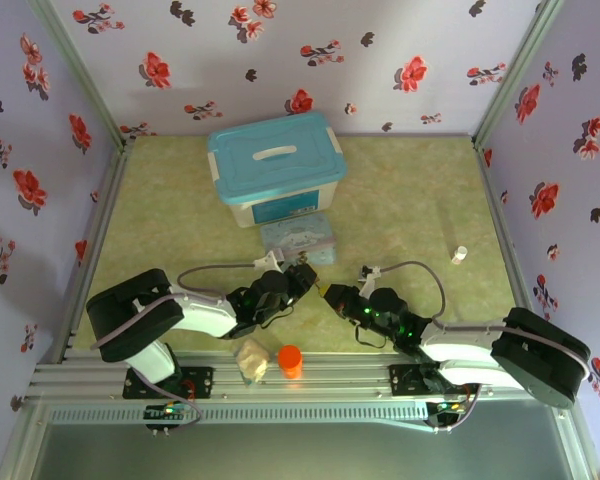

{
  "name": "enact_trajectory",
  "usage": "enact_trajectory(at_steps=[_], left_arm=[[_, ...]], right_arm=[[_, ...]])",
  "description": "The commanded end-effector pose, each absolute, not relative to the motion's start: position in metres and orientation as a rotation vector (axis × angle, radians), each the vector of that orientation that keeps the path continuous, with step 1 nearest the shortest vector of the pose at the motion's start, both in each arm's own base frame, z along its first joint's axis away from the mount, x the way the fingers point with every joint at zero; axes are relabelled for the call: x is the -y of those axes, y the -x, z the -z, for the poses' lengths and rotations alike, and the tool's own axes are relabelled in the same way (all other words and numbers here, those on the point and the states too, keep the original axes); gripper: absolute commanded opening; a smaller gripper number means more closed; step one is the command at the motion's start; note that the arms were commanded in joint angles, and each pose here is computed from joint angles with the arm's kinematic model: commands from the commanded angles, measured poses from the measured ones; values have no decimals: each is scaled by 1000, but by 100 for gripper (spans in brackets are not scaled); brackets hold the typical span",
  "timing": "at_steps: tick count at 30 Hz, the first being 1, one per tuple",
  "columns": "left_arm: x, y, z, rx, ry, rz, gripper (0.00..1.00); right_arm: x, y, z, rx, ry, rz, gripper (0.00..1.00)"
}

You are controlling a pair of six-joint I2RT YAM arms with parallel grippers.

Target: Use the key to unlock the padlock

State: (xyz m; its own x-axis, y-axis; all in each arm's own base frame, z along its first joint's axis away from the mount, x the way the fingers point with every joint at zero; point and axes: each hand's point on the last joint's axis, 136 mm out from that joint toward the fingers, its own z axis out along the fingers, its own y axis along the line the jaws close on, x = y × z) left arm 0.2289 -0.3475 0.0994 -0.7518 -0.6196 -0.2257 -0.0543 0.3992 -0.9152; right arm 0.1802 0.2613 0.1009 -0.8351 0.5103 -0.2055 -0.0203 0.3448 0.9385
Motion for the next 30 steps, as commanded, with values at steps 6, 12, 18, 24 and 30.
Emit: enact_trajectory(at_steps=[6,12,18,24,30], left_arm=[[346,-234,-121,-2010,622,1442,0],[347,-235,-123,-1998,633,1462,0],[348,-235,-124,-2000,632,1466,0],[350,-235,-125,-1999,635,1480,0],[353,-234,-130,-1990,626,1501,0]], right_arm=[[-254,-181,-98,-2138,-441,-1473,0],[-254,-180,-98,-2140,-438,-1470,0],[-252,-181,-96,-2142,-437,-1454,0],[-253,-183,-100,-2121,-439,-1463,0],[-259,-186,-109,-2099,-414,-1485,0]])
